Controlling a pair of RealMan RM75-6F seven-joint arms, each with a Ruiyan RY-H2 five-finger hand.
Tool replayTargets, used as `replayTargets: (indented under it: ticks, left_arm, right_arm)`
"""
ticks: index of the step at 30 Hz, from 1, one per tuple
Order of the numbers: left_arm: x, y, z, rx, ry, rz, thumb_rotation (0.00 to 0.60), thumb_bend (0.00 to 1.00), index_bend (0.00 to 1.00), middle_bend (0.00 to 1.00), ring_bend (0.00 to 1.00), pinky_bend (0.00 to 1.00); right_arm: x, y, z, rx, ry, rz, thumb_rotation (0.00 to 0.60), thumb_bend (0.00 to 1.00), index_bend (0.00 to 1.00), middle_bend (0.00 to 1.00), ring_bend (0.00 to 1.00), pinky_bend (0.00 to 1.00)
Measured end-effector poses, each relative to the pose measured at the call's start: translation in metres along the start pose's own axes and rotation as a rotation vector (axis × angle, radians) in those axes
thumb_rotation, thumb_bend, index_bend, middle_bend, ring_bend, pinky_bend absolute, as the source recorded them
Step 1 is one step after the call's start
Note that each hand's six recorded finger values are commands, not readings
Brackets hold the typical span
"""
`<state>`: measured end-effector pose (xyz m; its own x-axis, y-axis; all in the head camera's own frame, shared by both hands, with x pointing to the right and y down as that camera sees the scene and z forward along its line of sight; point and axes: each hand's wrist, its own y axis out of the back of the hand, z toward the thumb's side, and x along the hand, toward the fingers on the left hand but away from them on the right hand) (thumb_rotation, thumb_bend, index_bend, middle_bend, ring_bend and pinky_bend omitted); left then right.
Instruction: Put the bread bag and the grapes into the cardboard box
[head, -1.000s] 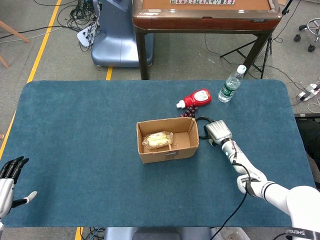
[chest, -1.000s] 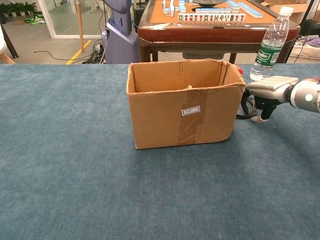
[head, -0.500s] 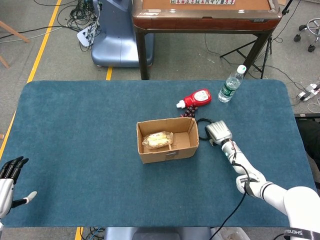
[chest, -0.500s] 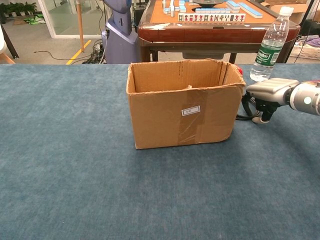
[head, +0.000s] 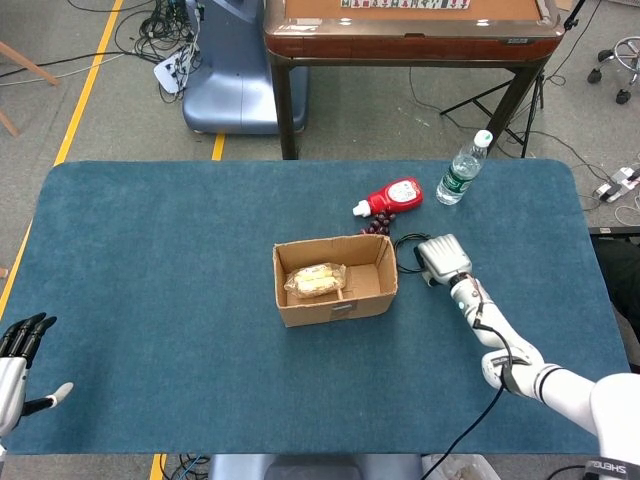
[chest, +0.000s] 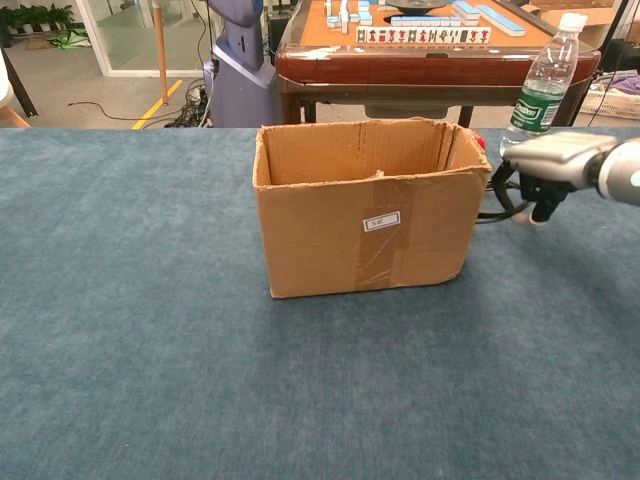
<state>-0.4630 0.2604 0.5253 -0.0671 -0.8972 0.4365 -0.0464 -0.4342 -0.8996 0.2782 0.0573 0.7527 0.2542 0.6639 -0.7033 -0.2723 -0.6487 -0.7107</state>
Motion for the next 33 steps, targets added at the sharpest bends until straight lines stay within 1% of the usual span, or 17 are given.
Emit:
replayTargets:
  ticks: [6, 13, 18, 25, 29, 33]
  left_arm:
    - [0.001, -0.002, 0.0, 0.007, 0.003, -0.003, 0.6, 0.0, 0.14, 0.12, 0.11, 0.3]
    - [0.002, -0.003, 0.0, 0.015, 0.006, -0.006, 0.6, 0.0, 0.14, 0.12, 0.11, 0.3]
    - [0.002, -0.003, -0.001, 0.014, 0.008, -0.007, 0.6, 0.0, 0.14, 0.12, 0.11, 0.3]
    - [0.002, -0.003, -0.001, 0.013, 0.007, -0.006, 0.6, 0.0, 0.14, 0.12, 0.11, 0.3]
    - [0.002, -0.003, -0.001, 0.011, 0.007, -0.005, 0.6, 0.0, 0.14, 0.12, 0.11, 0.3]
    - [0.002, -0.003, -0.001, 0.01, 0.007, -0.005, 0.6, 0.0, 0.14, 0.12, 0.11, 0.3]
  right_arm:
    - [0.016, 0.033, -0.008, -0.018, -0.002, -0.078, 0.6, 0.43, 0.73, 1.0, 1.0, 1.0]
    - [0.036, 0.077, -0.018, -0.046, -0.021, -0.179, 0.6, 0.43, 0.73, 1.0, 1.0, 1.0]
    - [0.049, 0.104, -0.019, -0.067, -0.024, -0.244, 0.6, 0.43, 0.73, 1.0, 1.0, 1.0]
    - [0.067, 0.14, -0.01, -0.088, 0.001, -0.332, 0.6, 0.43, 0.73, 1.0, 1.0, 1.0]
    - [0.075, 0.155, 0.002, -0.094, 0.031, -0.368, 0.6, 0.43, 0.73, 1.0, 1.0, 1.0]
    - [0.084, 0.165, 0.015, -0.101, 0.071, -0.389, 0.6, 0.43, 0.73, 1.0, 1.0, 1.0]
